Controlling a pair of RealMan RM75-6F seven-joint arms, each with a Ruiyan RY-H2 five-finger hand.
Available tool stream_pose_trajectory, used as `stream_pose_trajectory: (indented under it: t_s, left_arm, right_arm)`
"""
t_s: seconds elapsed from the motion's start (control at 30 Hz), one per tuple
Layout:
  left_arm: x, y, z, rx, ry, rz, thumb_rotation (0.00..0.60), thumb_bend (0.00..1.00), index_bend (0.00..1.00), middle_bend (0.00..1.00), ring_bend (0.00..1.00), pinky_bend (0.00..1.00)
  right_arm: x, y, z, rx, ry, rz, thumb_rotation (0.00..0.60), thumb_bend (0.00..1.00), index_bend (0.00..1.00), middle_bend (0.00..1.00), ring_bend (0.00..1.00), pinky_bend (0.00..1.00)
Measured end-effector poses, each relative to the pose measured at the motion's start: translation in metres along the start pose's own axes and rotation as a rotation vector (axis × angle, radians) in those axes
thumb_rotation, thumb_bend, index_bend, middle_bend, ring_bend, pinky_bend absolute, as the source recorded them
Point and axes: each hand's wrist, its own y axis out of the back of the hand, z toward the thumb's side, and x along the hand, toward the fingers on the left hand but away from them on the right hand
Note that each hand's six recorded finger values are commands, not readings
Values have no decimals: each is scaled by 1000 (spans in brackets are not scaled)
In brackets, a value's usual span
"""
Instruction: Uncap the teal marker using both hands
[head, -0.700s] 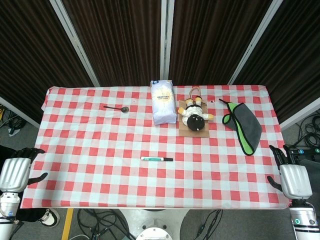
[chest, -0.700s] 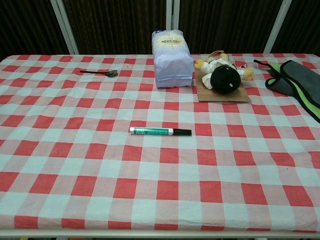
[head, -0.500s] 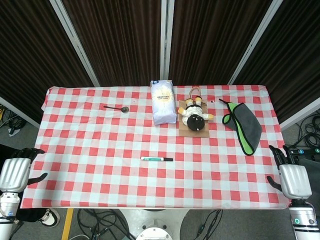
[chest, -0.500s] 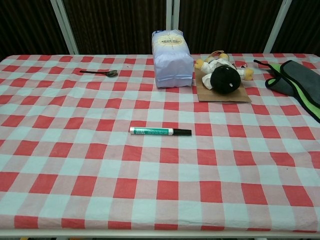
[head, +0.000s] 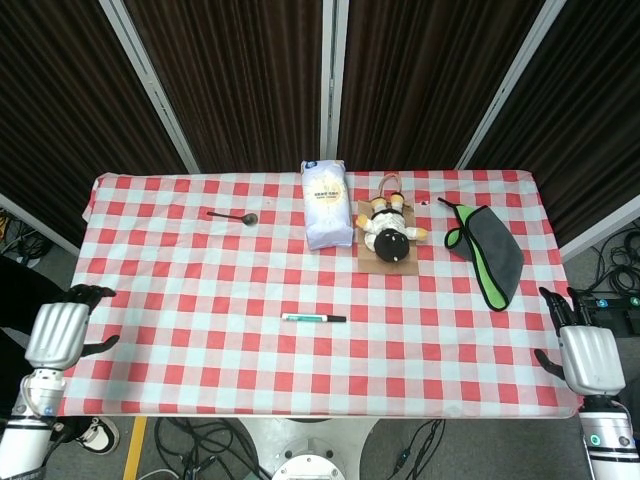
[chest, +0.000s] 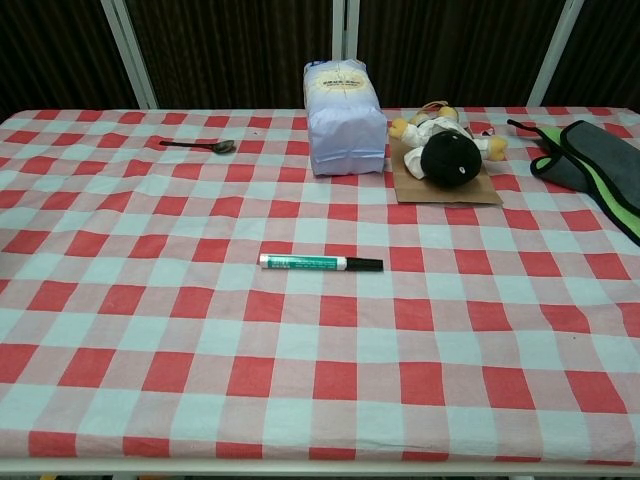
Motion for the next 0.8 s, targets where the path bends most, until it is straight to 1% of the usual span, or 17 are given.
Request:
stream_pose_trajectory:
  t_s: [0.03, 0.13, 0.27, 0.33, 0.4, 0.47, 0.63, 0.67, 0.73, 0.8]
  left_arm:
    - [3, -1, 4, 1, -8, -4, 600, 62, 346, 353, 285, 439]
    - [20, -5, 30, 18, -55, -23, 600, 62, 347, 360, 301, 471]
    - [46, -18, 80, 28, -126, -49, 600, 62, 352, 367, 312, 488]
    - [55, -26, 101, 24, -146, -69, 600, 63, 354, 371, 334, 523]
    - [64, -35, 122, 23, -157, -101, 600, 63, 356, 377, 351, 550]
    - [72, -45, 142, 30, -166, -142, 600, 63, 360, 386, 355, 553]
    - [87, -70, 192, 75, -196, -238, 600, 74, 388, 412, 371, 553]
    - [90, -75, 204, 91, -203, -258, 600, 81, 391, 416, 374, 552]
    - [95, -83, 221, 110, -213, -284, 600, 94, 397, 423, 380, 552]
    - [100, -90, 239, 125, -222, -309, 600, 96, 397, 423, 380, 550]
  right_arm:
    - [0, 0, 0, 4, 0, 0, 600, 80, 78, 156, 41, 280]
    - [-1, 0, 1, 26, -1, -8, 600, 80, 78, 156, 41, 280]
    - [-3, 1, 1, 23, -5, -11, 600, 80, 78, 156, 41, 280]
    - [-5, 3, 1, 29, -5, -11, 600, 80, 78, 156, 41, 271]
    - [-7, 5, 3, 29, -5, -17, 600, 80, 78, 155, 38, 210]
    - [-9, 6, 4, 30, -2, -27, 600, 80, 78, 151, 29, 161]
    - [-15, 10, 6, 39, 8, -30, 600, 80, 77, 142, 18, 126]
    - [-15, 10, 7, 41, 10, -31, 600, 80, 76, 143, 13, 102]
    - [-16, 10, 6, 49, 12, -31, 600, 80, 75, 143, 5, 72]
    - [-16, 10, 5, 53, 10, -28, 600, 80, 74, 143, 5, 66]
